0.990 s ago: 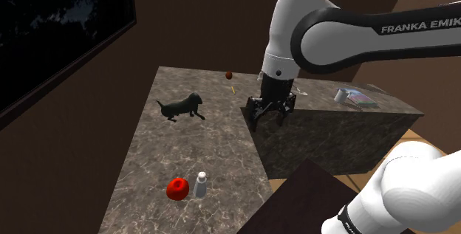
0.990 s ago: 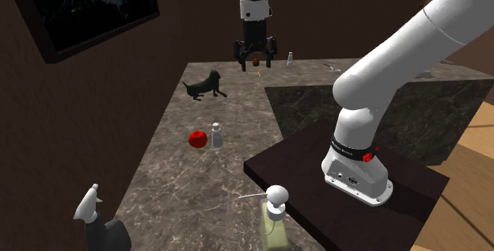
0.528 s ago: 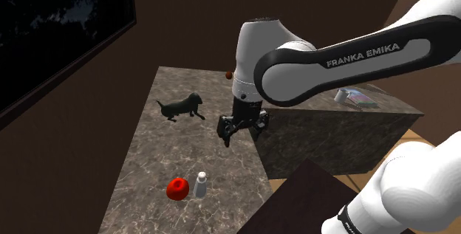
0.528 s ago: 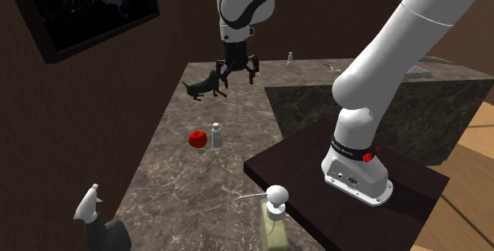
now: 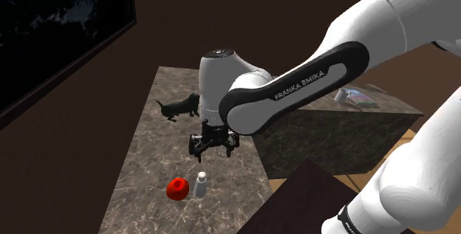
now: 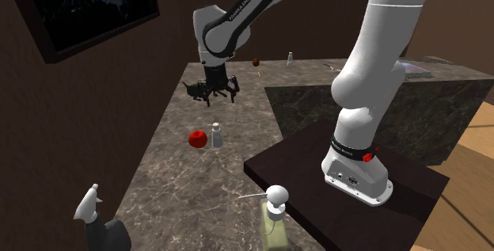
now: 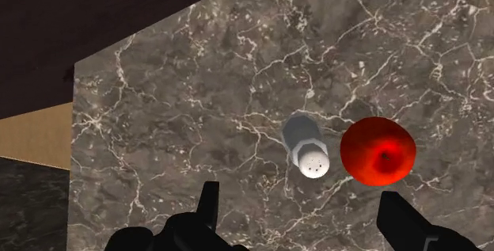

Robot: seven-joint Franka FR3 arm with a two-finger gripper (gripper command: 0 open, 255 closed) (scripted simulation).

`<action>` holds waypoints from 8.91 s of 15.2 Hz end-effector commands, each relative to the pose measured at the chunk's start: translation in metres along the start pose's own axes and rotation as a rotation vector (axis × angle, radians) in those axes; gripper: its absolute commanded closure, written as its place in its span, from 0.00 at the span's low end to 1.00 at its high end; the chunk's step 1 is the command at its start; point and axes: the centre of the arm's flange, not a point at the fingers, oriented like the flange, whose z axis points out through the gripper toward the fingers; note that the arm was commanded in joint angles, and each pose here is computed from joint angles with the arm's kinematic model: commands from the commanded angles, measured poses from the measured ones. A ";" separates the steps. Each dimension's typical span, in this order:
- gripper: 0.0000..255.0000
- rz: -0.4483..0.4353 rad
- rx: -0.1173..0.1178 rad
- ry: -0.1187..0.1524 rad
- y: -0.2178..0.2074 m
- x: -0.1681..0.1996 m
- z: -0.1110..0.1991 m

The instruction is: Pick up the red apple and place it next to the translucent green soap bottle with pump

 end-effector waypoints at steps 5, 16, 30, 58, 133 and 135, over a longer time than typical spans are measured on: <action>0.00 0.066 -0.018 0.020 -0.062 0.015 0.051; 0.00 0.141 -0.041 0.043 -0.128 0.041 0.129; 1.00 0.141 -0.041 0.043 -0.127 0.042 0.154; 1.00 0.141 -0.041 0.043 -0.117 0.040 0.048; 0.00 0.284 0.144 0.105 -0.008 -0.351 -0.081; 0.00 0.341 0.218 0.129 0.006 -0.360 -0.053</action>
